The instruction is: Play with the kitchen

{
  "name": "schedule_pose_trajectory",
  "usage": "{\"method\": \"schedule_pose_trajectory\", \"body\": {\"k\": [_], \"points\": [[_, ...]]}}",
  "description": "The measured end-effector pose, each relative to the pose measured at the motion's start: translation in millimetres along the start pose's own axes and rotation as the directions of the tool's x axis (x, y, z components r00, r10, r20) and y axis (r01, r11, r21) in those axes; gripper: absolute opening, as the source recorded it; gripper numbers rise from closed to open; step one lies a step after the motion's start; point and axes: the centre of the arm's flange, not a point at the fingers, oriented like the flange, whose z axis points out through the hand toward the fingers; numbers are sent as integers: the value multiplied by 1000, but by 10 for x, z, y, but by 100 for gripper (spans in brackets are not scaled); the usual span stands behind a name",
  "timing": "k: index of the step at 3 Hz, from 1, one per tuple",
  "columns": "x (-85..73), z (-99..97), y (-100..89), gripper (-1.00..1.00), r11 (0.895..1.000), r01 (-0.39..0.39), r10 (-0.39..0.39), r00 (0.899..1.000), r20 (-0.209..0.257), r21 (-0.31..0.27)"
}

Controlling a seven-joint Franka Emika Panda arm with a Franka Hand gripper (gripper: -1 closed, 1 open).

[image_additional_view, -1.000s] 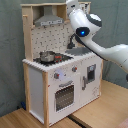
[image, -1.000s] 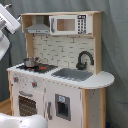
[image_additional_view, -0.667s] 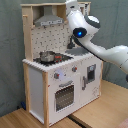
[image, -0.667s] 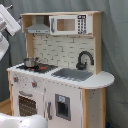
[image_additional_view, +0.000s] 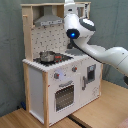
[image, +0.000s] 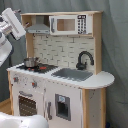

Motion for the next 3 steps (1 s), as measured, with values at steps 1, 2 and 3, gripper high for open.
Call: {"method": "schedule_pose_trajectory", "body": {"k": [1, 2, 3], "points": [[-139, 243, -260, 100, 999, -49, 50, 995, 83, -15], [-269, 485, -461, 100, 995, -97, 101, 981, 165, -32], [-304, 538, -482, 100, 993, -109, 114, 976, 186, -36]]}}
